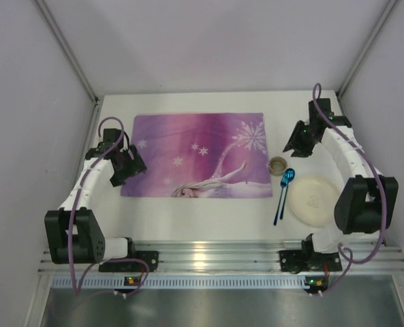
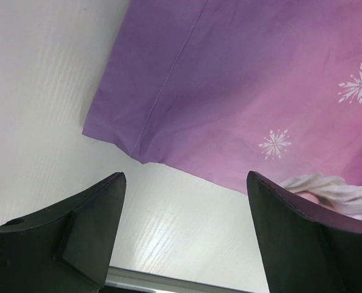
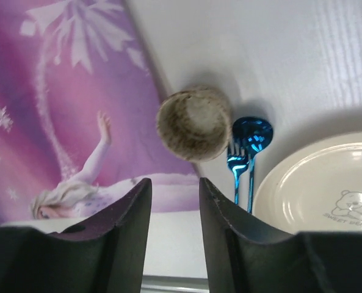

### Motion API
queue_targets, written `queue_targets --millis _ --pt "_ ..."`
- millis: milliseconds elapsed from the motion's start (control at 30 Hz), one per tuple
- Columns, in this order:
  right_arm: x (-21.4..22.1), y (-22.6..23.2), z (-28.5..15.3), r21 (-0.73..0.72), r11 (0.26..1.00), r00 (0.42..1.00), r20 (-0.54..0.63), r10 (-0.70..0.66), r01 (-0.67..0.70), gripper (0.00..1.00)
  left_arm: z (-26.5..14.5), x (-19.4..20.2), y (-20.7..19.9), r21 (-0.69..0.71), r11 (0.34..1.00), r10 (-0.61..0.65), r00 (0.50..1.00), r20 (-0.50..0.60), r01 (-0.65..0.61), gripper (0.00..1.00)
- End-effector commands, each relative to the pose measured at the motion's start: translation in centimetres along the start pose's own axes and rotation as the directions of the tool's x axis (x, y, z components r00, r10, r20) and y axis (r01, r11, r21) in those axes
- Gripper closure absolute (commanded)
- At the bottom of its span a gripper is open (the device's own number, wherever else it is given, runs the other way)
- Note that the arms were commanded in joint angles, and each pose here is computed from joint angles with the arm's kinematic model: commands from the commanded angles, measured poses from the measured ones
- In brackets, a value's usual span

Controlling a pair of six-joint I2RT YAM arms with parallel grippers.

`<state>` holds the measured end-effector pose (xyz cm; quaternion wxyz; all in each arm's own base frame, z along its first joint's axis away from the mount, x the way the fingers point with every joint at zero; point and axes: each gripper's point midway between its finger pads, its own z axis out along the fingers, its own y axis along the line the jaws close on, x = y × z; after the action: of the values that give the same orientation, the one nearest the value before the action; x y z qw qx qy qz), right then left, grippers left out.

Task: Set the dinner table for one person

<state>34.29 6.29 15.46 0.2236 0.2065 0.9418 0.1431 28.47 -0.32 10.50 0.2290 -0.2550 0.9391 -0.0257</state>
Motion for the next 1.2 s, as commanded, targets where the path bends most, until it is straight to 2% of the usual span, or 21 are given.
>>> queue_targets --millis 0,200,700,833,867,933,1033,1167 --pt "0.3 -3.8 2.2 0.167 0.986 0.995 -0.092 0.041 -0.026 0.64 -0.3 0.5 -0.6 0.038 0.999 0.003 1.0 -0.027 -0.002 0.15" --pt "0.6 -5.4 5.1 0.247 0.969 0.985 -0.165 0.047 -0.005 0.72 -1.0 2.0 0.6 0.019 1.0 0.007 0.999 -0.031 -0.006 0.16" --pt "0.3 -6.6 9.3 0.29 0.957 0.978 -0.206 0.047 0.015 0.76 -2.1 2.6 1.4 -0.001 1.0 -0.007 1.0 -0.012 0.007 0.17" --pt "-0.2 -6.2 10.0 0.281 0.96 0.976 -0.209 0.054 0.007 0.84 -2.3 2.5 1.5 -0.003 1.0 -0.009 1.0 -0.004 0.009 0.17" --pt "-0.6 -5.9 10.1 0.274 0.962 0.978 -0.203 0.051 0.007 0.92 -2.2 2.5 1.5 -0.003 1.0 -0.008 1.0 -0.003 0.008 0.17" --pt "-1.1 -5.6 9.8 0.27 0.963 0.979 -0.195 0.05 0.005 1.0 -2.2 2.5 1.6 -0.009 1.0 -0.009 1.0 -0.004 0.009 0.16" --pt "-2.7 -4.7 8.9 0.256 0.967 0.987 -0.156 0.036 0.005 1.0 -2.1 2.5 1.7 -0.013 1.0 -0.009 1.0 -0.005 0.009 0.17" --pt "-5.6 -1.2 7.7 0.196 0.981 0.996 -0.088 0.008 0.009 1.0 -2.2 2.5 1.6 -0.011 1.0 -0.013 1.0 -0.003 0.013 0.16"
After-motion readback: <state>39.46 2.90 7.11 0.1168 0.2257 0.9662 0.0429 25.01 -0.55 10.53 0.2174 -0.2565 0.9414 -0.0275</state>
